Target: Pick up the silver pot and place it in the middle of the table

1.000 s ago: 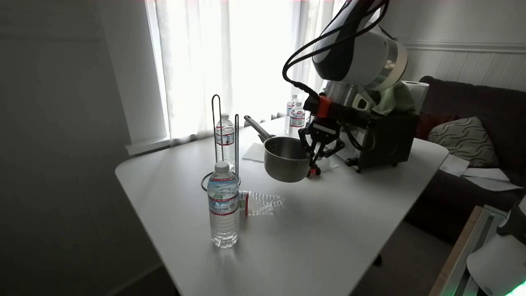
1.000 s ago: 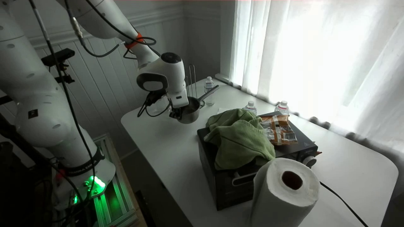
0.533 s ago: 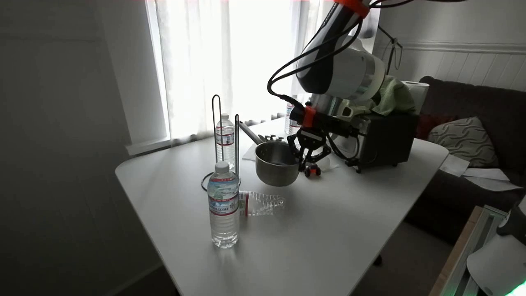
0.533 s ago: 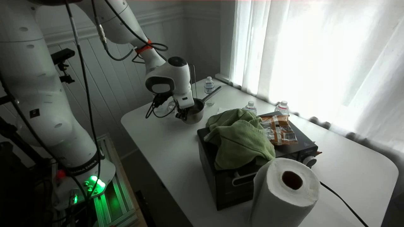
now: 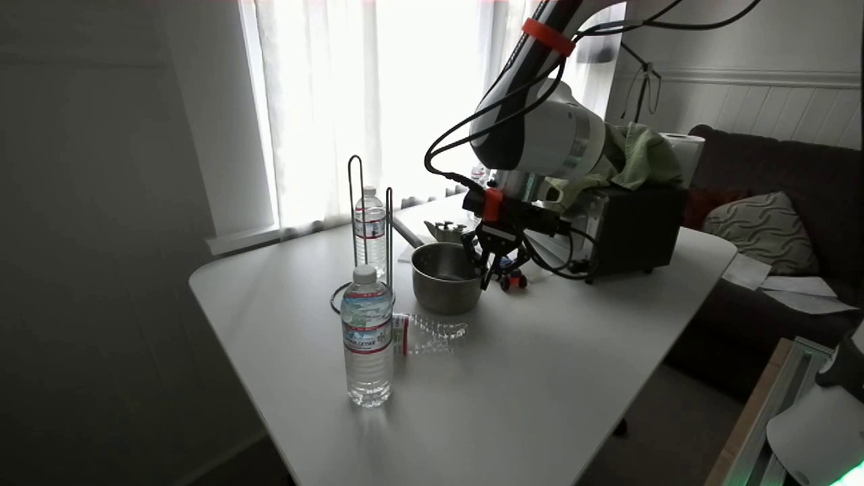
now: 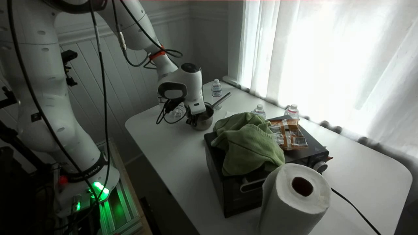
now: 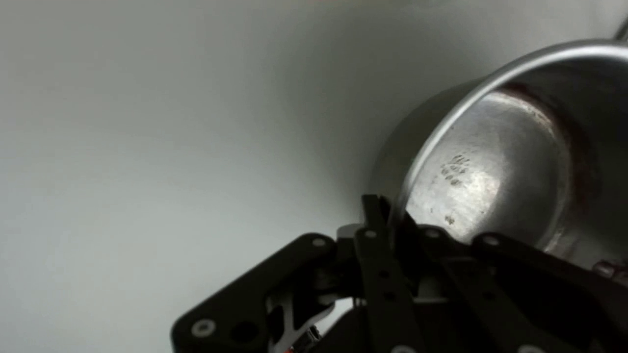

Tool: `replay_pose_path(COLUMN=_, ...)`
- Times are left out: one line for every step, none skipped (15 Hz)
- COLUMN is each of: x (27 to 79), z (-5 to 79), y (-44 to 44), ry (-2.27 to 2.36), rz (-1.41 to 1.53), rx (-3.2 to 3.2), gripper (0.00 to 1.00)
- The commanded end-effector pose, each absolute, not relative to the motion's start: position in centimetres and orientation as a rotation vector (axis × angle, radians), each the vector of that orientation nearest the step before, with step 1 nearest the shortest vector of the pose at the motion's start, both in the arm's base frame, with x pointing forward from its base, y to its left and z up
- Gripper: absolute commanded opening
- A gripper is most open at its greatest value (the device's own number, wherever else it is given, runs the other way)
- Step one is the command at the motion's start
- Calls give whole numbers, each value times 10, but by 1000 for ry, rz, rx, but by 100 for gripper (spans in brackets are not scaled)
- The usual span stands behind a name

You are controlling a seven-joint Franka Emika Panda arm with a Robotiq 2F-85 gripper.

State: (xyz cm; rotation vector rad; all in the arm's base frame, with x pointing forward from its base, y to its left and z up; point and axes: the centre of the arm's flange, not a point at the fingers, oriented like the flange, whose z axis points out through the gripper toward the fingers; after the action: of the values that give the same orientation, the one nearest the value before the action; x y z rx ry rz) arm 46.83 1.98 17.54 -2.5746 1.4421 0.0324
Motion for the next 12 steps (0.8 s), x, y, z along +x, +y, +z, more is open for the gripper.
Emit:
replay_pose_path(x=481, z=178, y=24, ry=1431, rz=-13, rx=-2588, gripper=2)
replay_pose_path(x=481, z=181, y=23, ry=1428, rz=-21, rx=-2583, gripper=31)
replay_pose_path(x=480, z=184, y=23, ry=1424, rz=-29, rx=-2580, gripper=33)
replay_pose_path(x=479, z=189, y=24, ry=1417, rz=-40, rx=-2575, gripper=39)
replay_pose_path(x=477, z=195, y=24, ry=1407, rz=-59, rx=-2578, gripper=47)
replay_pose_path(x=474, z=202, y=24, ry=1394, rz=-79, rx=-2574, gripper=53)
replay_pose_path(x=473, z=207, y=24, ry=1381, rz=-94, rx=-2575, gripper=61)
replay_pose_path(x=469, z=215, y=25, ry=1355, rz=-100, rx=-2574, gripper=67)
replay_pose_path(x=465, z=221, y=26, ry=1326, rz=-115, rx=-2581, gripper=73)
replay_pose_path(x=458, z=228, y=27, ry=1269, rz=-121, rx=-2604, gripper=81)
replay_pose_path(x=454, z=234, y=28, ry=1223, rz=-133, rx=-2625, gripper=88)
replay_pose_path(x=447, z=244, y=30, ry=1147, rz=-139, rx=-2638, gripper=95)
